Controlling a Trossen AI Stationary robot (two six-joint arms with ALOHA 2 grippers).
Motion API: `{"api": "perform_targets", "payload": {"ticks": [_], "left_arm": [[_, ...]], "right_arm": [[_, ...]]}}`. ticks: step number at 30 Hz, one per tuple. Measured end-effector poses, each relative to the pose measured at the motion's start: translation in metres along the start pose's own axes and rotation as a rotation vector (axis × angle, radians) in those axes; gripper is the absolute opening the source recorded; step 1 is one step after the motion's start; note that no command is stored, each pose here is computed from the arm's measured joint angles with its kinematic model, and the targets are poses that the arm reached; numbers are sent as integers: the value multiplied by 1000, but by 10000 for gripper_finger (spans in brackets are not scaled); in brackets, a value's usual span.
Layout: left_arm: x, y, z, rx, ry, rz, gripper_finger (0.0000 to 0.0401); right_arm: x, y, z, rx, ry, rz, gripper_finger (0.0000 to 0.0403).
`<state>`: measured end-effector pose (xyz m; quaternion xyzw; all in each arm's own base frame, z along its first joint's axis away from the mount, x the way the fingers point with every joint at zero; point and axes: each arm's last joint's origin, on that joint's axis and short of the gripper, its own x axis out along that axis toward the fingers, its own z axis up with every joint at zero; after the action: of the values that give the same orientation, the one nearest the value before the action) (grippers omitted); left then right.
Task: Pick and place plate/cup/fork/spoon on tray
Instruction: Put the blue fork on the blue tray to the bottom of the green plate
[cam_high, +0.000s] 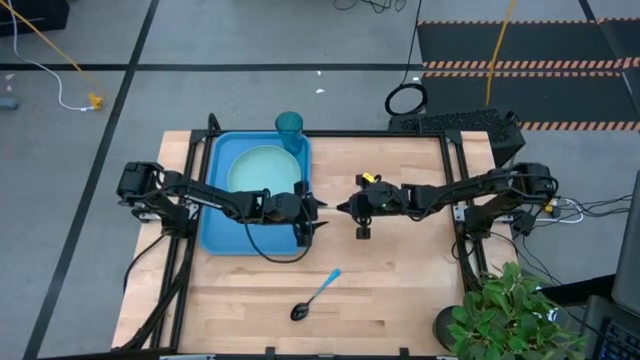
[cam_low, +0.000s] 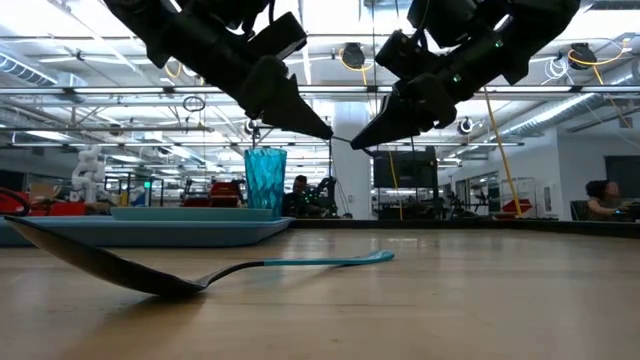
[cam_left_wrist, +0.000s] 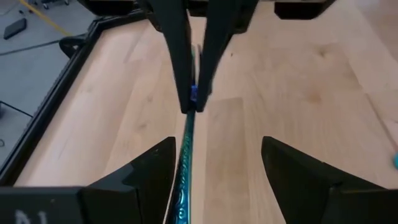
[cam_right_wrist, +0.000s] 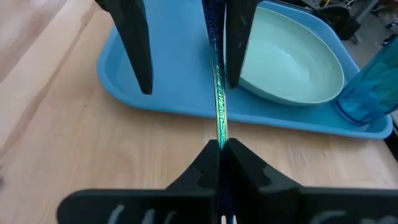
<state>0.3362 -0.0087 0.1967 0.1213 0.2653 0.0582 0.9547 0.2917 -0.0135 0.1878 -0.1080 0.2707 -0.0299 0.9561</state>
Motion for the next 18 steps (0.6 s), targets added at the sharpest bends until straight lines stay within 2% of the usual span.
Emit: {"api": "perform_targets", "payload": {"ticks": [6,11,18], "left_arm": [[0,2,5,-11,-50,16,239],[2,11,2,-58,-36,33,239],[4,18,-7,-107,34,-62,239]], "right_arm": [[3,1,-2,8,13,5,4],[11,3,-6,-12,18,9,4],[15,3,-6,-36,-3,4,4]]}}
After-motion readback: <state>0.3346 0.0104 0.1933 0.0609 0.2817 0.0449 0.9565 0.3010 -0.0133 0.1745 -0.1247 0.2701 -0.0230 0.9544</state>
